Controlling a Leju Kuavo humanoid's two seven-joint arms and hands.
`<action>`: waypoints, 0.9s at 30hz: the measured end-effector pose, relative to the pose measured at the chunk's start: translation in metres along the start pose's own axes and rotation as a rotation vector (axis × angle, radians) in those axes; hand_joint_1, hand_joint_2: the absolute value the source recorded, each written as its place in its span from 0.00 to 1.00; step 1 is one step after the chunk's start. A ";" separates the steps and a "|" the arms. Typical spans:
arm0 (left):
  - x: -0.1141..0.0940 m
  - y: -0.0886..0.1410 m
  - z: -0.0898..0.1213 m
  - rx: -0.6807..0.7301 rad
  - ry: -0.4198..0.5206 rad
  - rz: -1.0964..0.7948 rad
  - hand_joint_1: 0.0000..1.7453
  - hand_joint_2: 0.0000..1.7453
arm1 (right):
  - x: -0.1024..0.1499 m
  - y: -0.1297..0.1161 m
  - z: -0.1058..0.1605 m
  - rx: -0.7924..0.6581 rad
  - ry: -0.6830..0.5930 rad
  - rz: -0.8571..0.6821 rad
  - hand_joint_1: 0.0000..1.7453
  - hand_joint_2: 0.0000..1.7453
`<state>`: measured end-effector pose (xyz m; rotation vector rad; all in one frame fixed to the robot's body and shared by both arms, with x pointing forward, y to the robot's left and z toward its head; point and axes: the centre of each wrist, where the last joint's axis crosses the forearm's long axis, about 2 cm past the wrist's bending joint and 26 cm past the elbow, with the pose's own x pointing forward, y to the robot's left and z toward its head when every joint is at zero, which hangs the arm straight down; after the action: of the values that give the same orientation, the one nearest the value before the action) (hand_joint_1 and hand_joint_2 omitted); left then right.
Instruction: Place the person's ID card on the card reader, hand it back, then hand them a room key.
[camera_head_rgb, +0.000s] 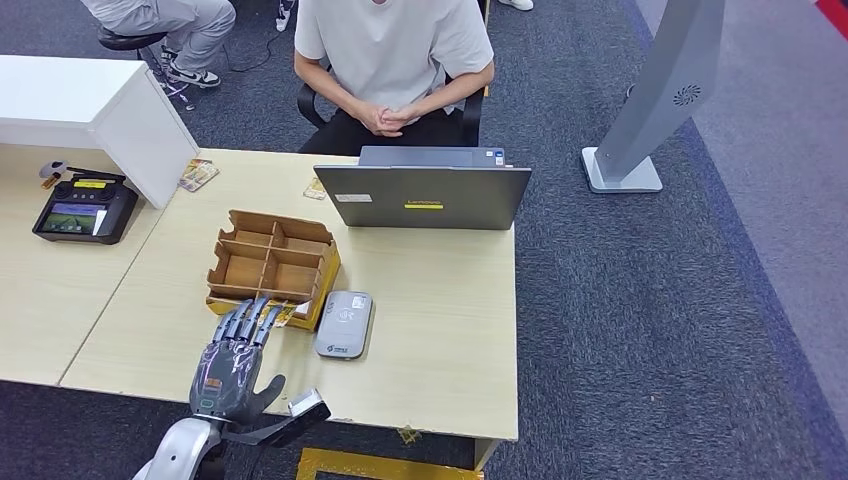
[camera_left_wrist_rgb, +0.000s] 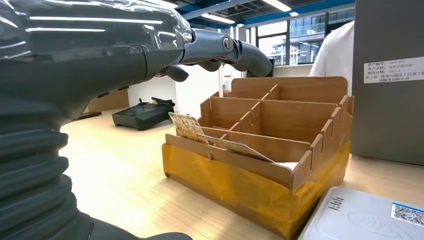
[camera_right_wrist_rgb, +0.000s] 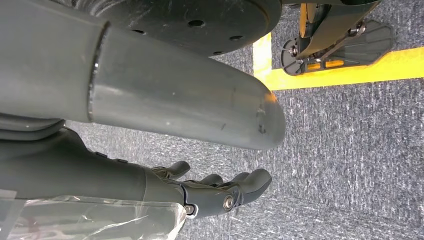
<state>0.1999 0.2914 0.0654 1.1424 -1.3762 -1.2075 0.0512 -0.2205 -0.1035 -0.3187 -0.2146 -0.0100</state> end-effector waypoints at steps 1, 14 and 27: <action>0.000 0.000 0.000 -0.002 0.001 0.000 0.00 1.00 | 0.000 0.000 0.000 0.000 0.000 0.000 0.00 0.00; -0.009 -0.004 -0.012 0.034 0.046 -0.008 0.00 1.00 | 0.001 0.000 0.000 0.002 -0.005 0.040 0.00 0.00; -0.009 0.004 -0.051 0.083 0.059 -0.001 0.00 1.00 | 0.002 0.000 0.000 0.005 -0.019 0.092 0.00 0.00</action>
<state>0.2509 0.2947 0.0719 1.2273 -1.3920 -1.1175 0.0535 -0.2207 -0.1032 -0.3232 -0.2184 0.0843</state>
